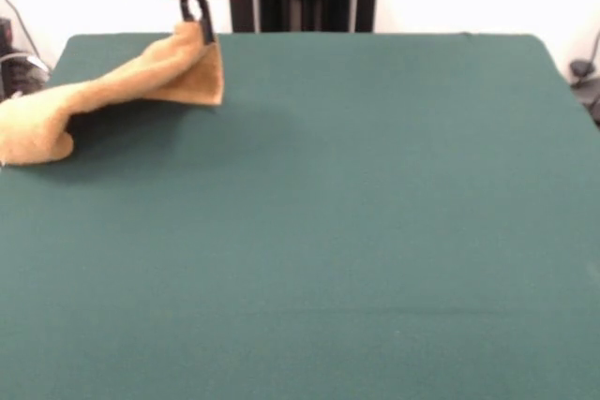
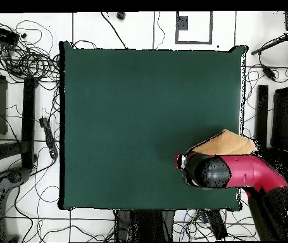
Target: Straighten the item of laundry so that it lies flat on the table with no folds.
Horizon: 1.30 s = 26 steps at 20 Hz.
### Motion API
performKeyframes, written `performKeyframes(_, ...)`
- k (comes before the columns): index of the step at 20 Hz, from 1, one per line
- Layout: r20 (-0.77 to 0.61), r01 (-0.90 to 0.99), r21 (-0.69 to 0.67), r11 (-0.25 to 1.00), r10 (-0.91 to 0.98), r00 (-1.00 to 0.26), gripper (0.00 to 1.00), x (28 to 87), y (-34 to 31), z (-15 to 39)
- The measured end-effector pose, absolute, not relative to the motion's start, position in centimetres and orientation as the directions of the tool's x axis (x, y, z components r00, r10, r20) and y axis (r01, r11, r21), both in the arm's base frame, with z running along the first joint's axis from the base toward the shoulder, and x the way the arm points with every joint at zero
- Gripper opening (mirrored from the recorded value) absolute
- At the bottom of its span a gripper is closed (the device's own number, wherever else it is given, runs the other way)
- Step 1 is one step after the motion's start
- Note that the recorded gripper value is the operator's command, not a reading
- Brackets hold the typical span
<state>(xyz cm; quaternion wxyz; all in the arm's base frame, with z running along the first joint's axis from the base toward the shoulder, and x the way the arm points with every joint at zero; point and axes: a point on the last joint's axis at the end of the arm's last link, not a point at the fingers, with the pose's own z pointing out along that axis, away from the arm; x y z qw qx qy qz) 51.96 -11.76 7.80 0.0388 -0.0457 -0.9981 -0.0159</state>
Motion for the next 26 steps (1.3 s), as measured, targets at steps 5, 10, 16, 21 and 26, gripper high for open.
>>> performKeyframes(5,0.078,0.104,0.049,0.993,0.100,-0.992,0.00,51.9,-9.0,7.8)
performKeyframes(10,0.073,0.126,0.075,0.989,0.120,-0.990,0.00,51.9,-6.7,8.0)
performKeyframes(16,0.090,0.148,0.089,0.985,0.140,-0.986,0.00,51.7,-4.3,8.1)
performKeyframes(21,0.121,0.133,0.072,0.989,0.123,-0.985,0.00,51.2,-0.6,7.8)
performKeyframes(26,0.147,0.104,0.057,0.993,0.095,-0.985,0.00,50.4,3.4,7.1)
